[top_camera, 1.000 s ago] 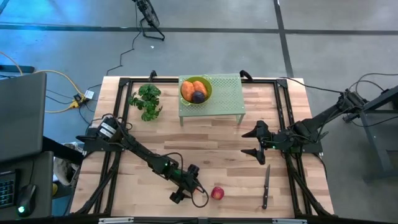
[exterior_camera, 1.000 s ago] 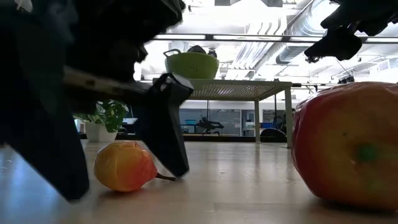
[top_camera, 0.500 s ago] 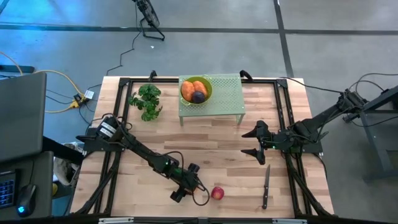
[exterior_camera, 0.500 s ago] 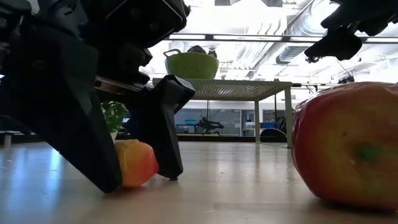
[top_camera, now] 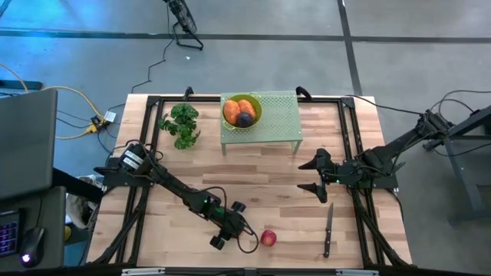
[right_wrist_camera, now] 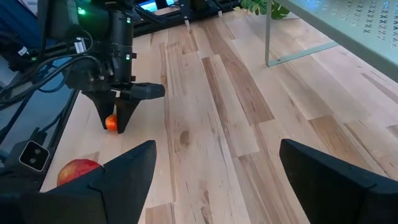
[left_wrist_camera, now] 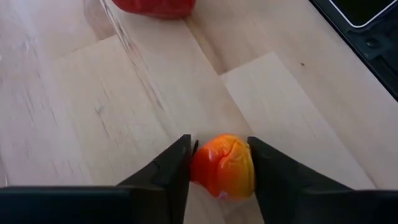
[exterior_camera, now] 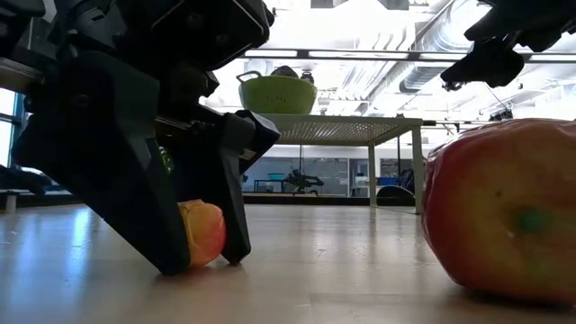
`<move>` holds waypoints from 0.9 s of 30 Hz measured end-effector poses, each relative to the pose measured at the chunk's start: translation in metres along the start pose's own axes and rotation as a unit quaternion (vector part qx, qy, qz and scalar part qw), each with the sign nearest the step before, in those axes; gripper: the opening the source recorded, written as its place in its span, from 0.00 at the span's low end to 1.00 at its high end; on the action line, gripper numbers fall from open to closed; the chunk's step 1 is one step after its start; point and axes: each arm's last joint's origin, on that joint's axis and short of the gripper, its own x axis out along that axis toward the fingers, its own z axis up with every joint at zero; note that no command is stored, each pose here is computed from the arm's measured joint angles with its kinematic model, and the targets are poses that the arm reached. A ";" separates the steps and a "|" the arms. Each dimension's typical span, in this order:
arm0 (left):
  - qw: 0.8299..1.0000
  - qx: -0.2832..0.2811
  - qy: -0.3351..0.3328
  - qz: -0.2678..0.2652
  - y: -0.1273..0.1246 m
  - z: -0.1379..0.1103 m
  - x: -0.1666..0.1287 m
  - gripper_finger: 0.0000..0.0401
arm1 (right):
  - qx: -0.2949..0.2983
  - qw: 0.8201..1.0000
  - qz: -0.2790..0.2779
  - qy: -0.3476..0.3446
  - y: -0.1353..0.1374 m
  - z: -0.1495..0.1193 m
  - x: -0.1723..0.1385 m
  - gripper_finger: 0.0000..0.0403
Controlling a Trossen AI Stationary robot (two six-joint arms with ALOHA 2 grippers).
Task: Pick & Place Fruit
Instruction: Put the orange pear into the green strainer bowl on the shelf
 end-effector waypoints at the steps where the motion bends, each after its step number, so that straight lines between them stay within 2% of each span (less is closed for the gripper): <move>1: 1.000 -0.001 0.001 0.000 0.000 0.000 0.000 0.34 | 0.000 1.000 0.000 0.000 0.000 0.000 0.000 0.83; 8: 1.000 -0.001 0.006 -0.004 -0.001 0.002 -0.007 0.31 | 0.000 1.000 0.001 0.001 0.000 0.000 0.000 0.83; 16: 1.000 0.022 -0.012 0.007 -0.003 0.017 -0.036 0.31 | 0.000 1.000 0.001 0.001 0.000 0.000 0.000 0.83; 27: 0.992 0.071 -0.057 0.087 -0.004 0.040 -0.091 0.31 | 0.002 1.000 0.003 -0.002 0.000 0.001 0.000 0.83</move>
